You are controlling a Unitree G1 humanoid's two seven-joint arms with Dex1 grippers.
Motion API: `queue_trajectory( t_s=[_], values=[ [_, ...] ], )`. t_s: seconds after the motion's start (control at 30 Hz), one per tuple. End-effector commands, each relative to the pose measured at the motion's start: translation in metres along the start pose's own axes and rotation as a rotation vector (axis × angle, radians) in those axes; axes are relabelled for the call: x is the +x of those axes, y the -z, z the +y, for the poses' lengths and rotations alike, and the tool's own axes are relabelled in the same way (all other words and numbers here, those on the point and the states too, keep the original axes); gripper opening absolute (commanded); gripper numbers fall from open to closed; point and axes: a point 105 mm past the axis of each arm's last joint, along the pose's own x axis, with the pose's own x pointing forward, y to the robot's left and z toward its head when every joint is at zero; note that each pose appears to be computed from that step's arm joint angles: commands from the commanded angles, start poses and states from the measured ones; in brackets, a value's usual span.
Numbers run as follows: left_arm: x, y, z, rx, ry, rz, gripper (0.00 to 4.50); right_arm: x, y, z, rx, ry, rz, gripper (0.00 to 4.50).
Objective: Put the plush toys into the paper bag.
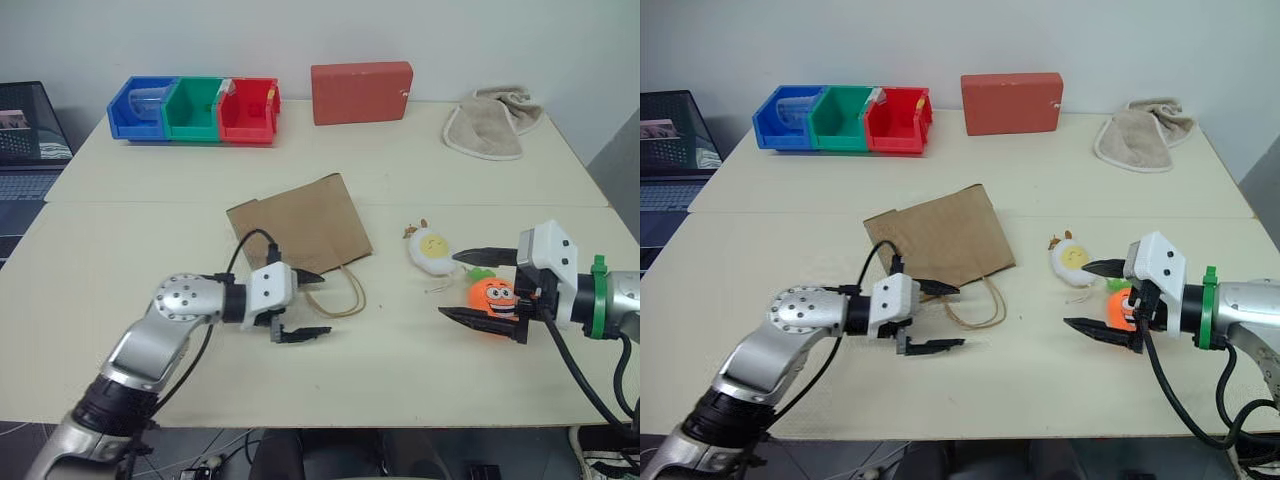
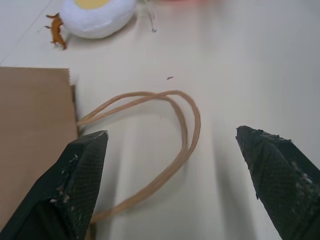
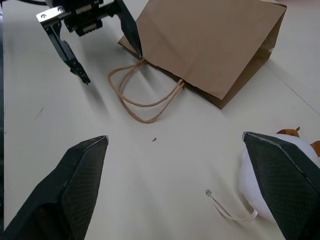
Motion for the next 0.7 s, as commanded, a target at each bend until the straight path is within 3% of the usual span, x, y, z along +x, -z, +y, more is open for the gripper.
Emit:
queue_trajectory(
  t_s=[0.03, 0.47, 0.6, 0.7],
  values=[
    [0.009, -0.003, 0.006, 0.010, -0.018, -0.049, 4.00, -0.002, -0.009, 0.006, -0.024, -0.001, -0.024, 4.50],
    [0.022, 0.011, 0.008, 0.054, 0.032, -0.020, 0.02, 0.002, -0.010, 0.013, -0.012, -0.011, -0.041, 4.50],
    [0.017, 0.004, 0.011, 0.043, 0.044, -0.034, 0.02, 0.006, -0.010, 0.017, 0.016, -0.023, -0.055, 4.50],
    [0.005, -0.018, 0.025, -0.032, 0.029, -0.102, 0.02, 0.012, -0.010, 0.023, 0.019, -0.033, -0.073, 4.50]
  ],
)
